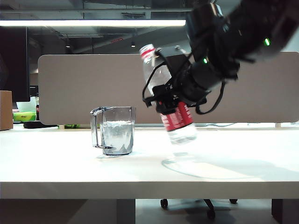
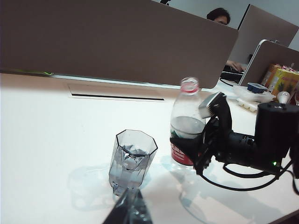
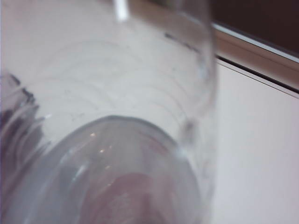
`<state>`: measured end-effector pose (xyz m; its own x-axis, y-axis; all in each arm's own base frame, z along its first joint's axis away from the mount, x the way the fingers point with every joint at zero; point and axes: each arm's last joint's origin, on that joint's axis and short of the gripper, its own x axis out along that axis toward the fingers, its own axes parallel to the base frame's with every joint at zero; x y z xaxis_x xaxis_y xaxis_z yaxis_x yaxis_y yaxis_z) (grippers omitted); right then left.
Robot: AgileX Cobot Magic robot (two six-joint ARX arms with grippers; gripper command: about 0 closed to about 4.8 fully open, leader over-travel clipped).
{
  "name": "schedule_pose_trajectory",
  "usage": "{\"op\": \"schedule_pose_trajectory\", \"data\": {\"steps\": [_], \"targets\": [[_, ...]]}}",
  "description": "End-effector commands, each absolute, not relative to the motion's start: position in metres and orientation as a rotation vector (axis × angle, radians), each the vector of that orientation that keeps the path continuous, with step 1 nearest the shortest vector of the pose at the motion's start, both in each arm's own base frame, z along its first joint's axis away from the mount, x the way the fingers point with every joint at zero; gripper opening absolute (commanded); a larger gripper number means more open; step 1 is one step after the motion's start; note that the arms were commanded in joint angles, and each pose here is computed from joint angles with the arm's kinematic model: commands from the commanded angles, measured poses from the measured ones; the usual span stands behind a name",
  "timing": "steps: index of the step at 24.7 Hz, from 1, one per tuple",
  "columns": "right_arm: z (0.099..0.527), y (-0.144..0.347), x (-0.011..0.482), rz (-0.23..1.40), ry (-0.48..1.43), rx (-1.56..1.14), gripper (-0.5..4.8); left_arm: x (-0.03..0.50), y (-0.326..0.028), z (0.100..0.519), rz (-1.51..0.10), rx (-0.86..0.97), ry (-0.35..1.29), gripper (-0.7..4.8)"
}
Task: Pick up the mineral water bottle on the table and pour water into the mug until it's half full.
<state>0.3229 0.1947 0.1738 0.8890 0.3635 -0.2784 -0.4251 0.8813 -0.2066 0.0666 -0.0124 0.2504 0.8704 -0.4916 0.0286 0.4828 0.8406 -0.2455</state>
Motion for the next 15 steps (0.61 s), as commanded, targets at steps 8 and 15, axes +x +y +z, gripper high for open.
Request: {"op": "schedule_pose_trajectory", "data": {"steps": [8, 15], "targets": [[0.136, 0.191, 0.341, 0.517, 0.186, 0.015, 2.47, 0.066, -0.013, 0.253, -0.521, -0.244, 0.023, -0.05], [0.122, 0.189, 0.333, 0.55, 0.241, 0.005, 4.42, 0.066, -0.013, 0.253, -0.521, -0.245, 0.025, -0.05]]}}
